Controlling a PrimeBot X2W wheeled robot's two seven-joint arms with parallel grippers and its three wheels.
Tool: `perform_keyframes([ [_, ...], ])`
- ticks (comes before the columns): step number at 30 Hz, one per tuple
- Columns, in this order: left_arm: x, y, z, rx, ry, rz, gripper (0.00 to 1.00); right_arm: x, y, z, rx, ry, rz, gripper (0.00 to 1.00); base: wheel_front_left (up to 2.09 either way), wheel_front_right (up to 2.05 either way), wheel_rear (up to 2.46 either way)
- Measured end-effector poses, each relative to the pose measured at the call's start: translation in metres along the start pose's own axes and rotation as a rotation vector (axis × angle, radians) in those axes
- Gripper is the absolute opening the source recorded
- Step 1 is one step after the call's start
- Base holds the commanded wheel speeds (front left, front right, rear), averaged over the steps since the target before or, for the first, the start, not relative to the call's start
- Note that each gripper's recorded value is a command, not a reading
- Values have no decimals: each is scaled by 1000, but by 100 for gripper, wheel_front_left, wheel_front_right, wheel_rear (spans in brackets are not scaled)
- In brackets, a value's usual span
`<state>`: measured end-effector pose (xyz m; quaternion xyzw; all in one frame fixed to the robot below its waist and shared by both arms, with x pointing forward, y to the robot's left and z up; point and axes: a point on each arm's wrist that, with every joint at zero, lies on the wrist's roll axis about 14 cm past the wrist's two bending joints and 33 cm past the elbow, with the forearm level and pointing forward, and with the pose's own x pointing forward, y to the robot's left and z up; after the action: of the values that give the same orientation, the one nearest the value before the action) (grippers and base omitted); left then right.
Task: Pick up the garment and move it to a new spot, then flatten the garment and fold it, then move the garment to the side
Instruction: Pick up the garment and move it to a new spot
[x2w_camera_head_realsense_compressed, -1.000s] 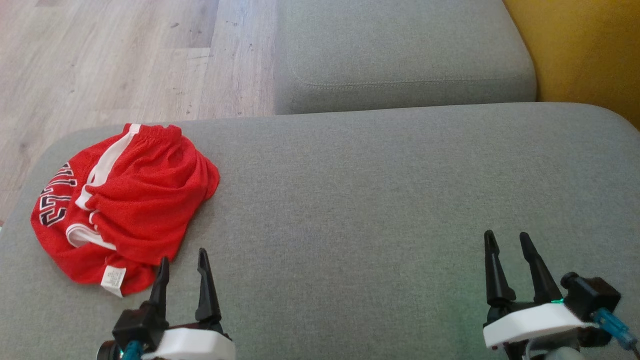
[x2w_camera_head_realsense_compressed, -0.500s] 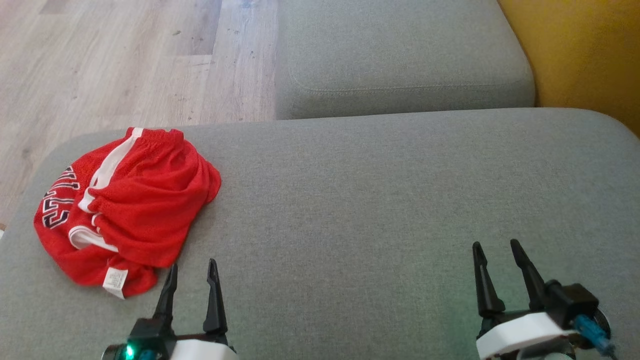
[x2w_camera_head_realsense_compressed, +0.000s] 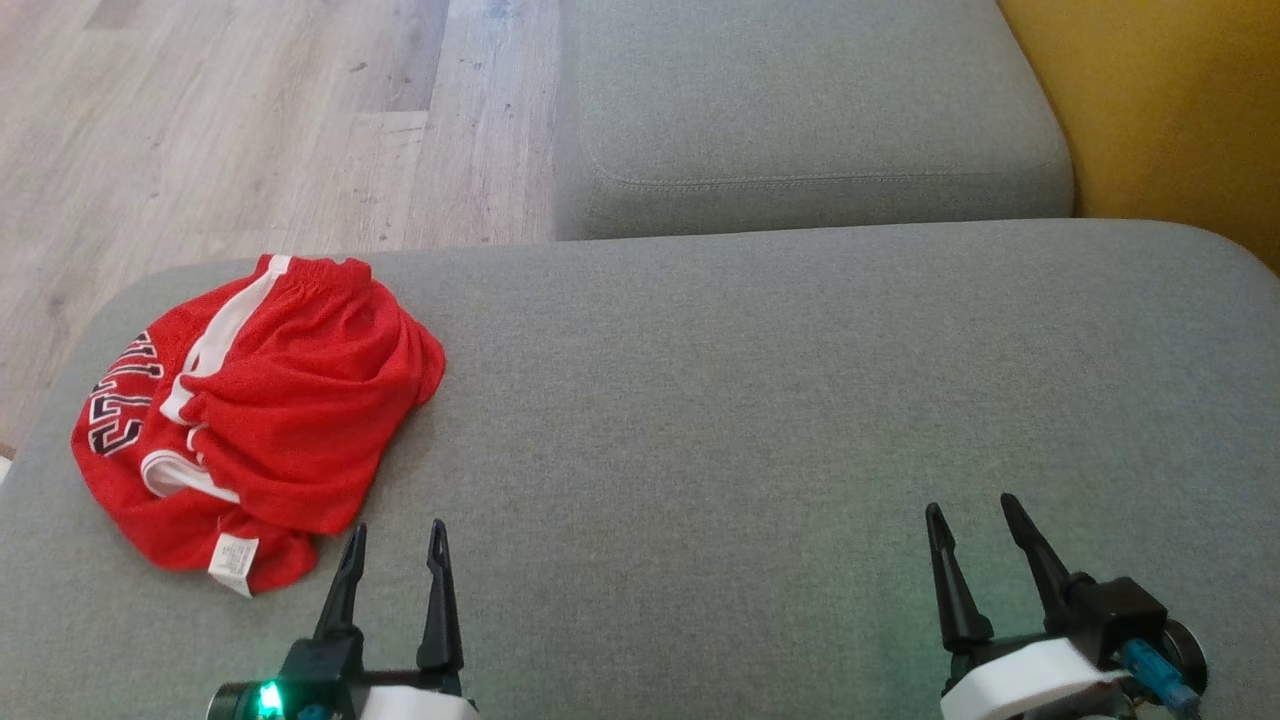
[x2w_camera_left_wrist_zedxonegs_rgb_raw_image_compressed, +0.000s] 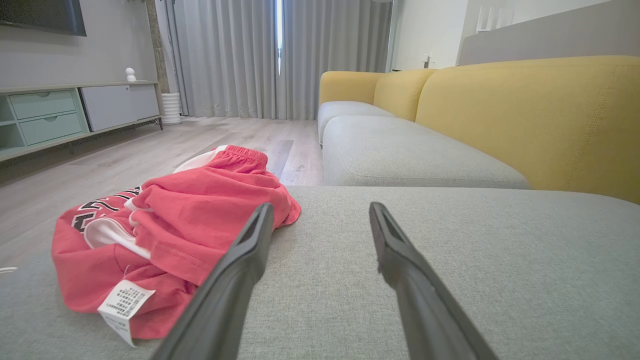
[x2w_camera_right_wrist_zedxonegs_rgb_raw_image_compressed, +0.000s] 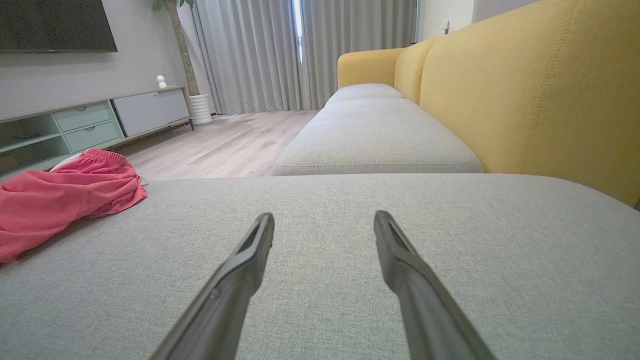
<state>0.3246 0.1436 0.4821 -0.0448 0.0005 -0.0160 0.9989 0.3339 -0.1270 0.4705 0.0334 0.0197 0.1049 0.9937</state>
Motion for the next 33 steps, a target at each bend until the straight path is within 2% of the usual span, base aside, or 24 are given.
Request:
perform_keyframes([
  [11, -4, 4, -6, 7, 20, 12, 100, 3, 1, 0, -2, 1, 6, 100, 0, 0, 0],
  [16, -13, 20, -9, 22, 25, 63, 100, 9, 15, -6, -4, 23, 57, 100, 0, 0, 0],
  [33, -88, 127, -8, 36, 26, 488, 100, 62, 132, -16, -36, 61, 439, 100, 0, 0, 0],
])
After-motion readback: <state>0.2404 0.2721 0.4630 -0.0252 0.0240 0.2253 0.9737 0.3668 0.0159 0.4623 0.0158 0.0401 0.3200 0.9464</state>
